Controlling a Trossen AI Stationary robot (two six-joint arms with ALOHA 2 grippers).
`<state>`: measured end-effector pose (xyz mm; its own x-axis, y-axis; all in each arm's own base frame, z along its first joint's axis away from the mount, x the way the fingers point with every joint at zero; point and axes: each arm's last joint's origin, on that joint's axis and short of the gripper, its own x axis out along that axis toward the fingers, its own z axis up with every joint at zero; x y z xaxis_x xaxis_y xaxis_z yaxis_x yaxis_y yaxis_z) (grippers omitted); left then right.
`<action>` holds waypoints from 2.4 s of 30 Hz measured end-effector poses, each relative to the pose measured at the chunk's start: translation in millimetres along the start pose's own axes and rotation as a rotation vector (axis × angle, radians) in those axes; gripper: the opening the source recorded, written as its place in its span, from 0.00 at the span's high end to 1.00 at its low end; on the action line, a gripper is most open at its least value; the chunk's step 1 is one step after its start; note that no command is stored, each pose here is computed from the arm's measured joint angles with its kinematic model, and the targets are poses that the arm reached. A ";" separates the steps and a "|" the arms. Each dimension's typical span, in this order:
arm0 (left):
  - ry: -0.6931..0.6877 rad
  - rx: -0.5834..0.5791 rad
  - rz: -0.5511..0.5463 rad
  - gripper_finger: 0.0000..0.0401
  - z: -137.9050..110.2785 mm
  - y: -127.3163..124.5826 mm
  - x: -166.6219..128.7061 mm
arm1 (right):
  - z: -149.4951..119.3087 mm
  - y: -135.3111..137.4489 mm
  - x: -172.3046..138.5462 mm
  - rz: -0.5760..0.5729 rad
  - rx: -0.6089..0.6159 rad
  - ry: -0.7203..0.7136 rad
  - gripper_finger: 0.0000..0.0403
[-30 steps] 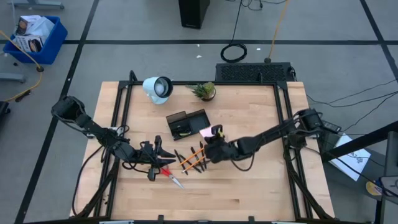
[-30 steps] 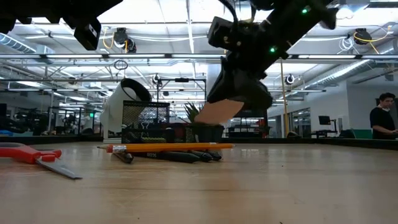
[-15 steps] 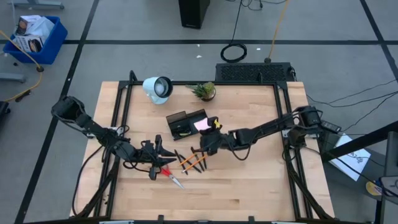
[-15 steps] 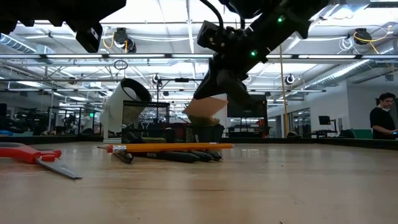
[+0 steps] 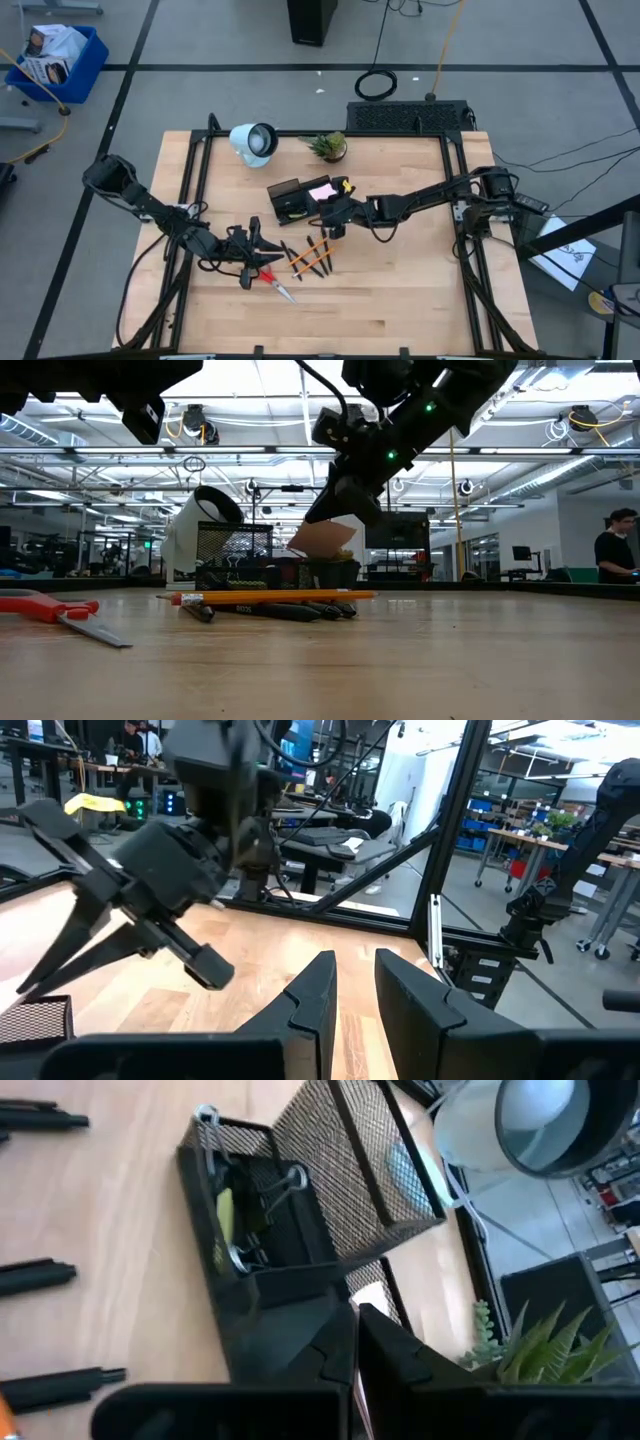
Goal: Pick and place office supplies into organizer
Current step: Put the pink sticky notes into the black desk organizer, then put the orange pencil into the black desk organizer
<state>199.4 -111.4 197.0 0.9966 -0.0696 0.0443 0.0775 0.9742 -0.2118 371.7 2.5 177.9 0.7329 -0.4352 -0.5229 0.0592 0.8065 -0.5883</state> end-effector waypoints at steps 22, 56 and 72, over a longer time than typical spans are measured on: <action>-0.003 -0.005 0.006 0.81 0.2 0.1 0.0 | -15.3 -3.5 26.4 0.075 0.009 -0.010 0.98; 0.030 0.026 0.021 0.81 -3.3 1.2 0.0 | 0.8 76.7 -47.6 0.584 -0.018 -0.031 0.67; 0.018 0.033 0.136 0.81 -3.9 4.8 -0.3 | -21.6 78.6 -44.4 0.528 -0.170 0.044 0.69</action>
<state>199.6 -107.6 192.3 0.9982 0.0599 -0.0007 -0.0590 0.9815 -0.1823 329.2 76.5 141.6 0.6038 -0.0088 -0.7971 -0.4214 0.8453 -0.3285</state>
